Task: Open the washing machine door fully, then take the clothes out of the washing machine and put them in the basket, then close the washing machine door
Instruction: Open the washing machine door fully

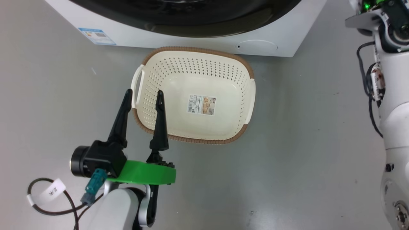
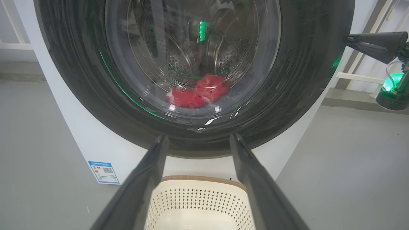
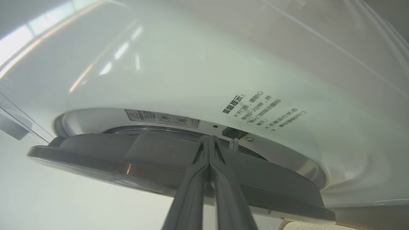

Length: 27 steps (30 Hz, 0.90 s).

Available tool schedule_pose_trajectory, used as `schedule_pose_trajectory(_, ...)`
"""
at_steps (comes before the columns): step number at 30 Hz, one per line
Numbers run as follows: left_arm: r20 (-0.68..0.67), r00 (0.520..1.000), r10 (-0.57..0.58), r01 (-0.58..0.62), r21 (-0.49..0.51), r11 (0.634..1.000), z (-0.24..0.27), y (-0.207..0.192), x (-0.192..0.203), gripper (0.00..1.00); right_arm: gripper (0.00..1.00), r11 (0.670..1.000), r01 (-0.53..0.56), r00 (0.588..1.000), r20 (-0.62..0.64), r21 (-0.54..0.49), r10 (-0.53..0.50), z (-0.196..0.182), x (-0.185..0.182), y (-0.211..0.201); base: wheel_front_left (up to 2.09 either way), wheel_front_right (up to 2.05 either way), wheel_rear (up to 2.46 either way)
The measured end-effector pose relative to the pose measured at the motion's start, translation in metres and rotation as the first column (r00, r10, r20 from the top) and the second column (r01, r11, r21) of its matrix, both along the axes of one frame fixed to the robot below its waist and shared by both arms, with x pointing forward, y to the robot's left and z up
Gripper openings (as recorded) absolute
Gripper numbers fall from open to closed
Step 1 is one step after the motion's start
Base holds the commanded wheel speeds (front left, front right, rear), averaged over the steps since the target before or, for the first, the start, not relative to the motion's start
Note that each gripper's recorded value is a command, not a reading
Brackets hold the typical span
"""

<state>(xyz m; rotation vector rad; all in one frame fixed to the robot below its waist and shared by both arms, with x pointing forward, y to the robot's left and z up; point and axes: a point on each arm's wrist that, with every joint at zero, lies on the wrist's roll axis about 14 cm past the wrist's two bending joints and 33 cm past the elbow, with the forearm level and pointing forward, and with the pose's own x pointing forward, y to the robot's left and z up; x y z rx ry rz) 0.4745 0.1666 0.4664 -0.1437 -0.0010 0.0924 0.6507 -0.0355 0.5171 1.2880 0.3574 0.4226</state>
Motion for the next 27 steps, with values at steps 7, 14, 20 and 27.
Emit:
schedule_pose_trajectory(7, -0.002, 1.0, 0.006, -0.006, 0.006, 1.0, -0.001, 0.004, 0.002, 1.0, 0.0, 0.999, -0.035, 0.999, -0.027, -0.006, 0.035, -0.005, 0.012, 0.008, 0.0, 0.0, 0.0)
schedule_pose_trajectory(14, -0.018, 1.0, 0.017, -0.017, -0.001, 1.0, -0.007, 0.008, 0.0, 1.0, 0.0, 0.996, -0.088, 0.995, -0.049, -0.002, 0.088, -0.01, 0.016, 0.021, 0.0, 0.0, 0.0)
schedule_pose_trajectory(20, -0.025, 0.999, 0.023, -0.023, -0.004, 1.0, -0.009, 0.01, -0.001, 1.0, 0.0, 0.995, -0.104, 0.993, -0.06, -0.002, 0.104, -0.012, 0.019, 0.026, 0.0, 0.0, 0.0)
schedule_pose_trajectory(27, -0.017, 1.0, 0.022, -0.022, 0.001, 1.0, -0.006, 0.01, 0.002, 1.0, 0.0, 0.989, -0.148, 0.986, -0.079, 0.009, 0.148, -0.014, 0.02, 0.033, 0.0, 0.0, 0.0)
